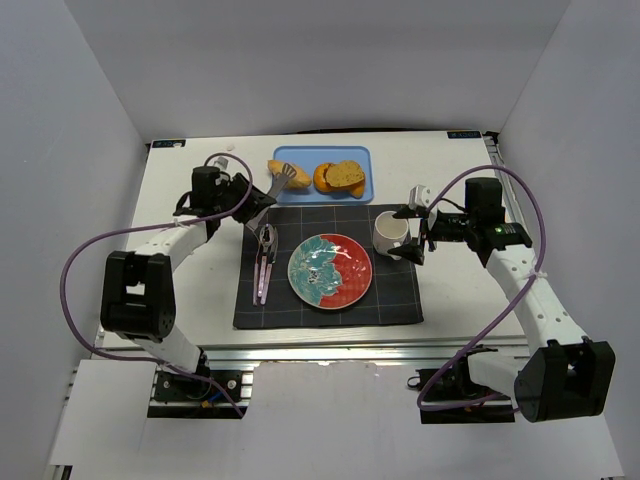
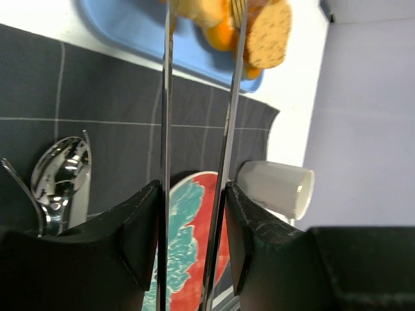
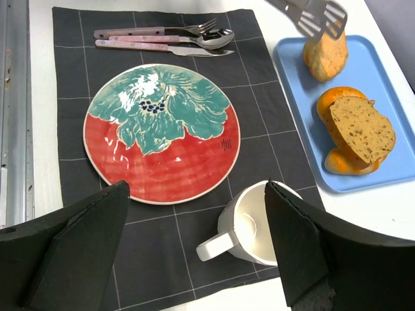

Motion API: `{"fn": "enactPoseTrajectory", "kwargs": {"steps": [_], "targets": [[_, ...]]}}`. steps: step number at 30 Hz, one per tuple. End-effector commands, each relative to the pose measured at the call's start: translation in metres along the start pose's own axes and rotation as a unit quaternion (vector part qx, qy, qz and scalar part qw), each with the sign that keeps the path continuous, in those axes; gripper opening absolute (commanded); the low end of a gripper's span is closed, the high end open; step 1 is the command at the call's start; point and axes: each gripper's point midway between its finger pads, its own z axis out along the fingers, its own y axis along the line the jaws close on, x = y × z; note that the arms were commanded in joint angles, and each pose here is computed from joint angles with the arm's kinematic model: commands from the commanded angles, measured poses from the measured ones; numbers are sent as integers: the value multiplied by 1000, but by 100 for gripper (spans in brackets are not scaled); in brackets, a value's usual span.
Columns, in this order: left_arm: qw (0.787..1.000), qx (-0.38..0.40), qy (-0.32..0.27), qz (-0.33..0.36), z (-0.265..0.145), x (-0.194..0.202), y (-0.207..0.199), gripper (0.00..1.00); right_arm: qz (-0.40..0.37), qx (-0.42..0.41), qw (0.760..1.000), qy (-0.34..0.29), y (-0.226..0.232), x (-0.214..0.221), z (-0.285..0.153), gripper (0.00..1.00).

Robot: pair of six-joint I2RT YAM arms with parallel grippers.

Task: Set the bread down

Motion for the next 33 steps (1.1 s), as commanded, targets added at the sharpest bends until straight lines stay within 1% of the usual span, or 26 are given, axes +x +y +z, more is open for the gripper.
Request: {"fn": "enactPoseTrajectory", "kwargs": {"steps": [1,5,8,11,16,26,33], "targets": [[997,54,-59,16,-31,-32,-54,52,-15,4,1000,-14,0,-7,-3,88],[996,56,-72,16,-39,-35,-60,52,-17,4,1000,-17,-1,-9,-3,88],[997,24,-77,12,-40,-34,-45,52,-16,4,1000,-17,0,-8,-3,88],[997,-7,-79,-11,-35,-34,-27,51,-16,5,1000,-18,0,-8,-3,88],[996,-5,-81,-33,-24,-44,-30,47,-16,8,1000,-17,1,-7,-4,88],[998,-24,-45,-44,-2,-35,-13,47,-18,13,1000,-20,-1,-8,-5,88],[998,-33,-37,-46,1,-29,-4,52,-18,14,1000,-21,-2,-7,-6,89]]}}
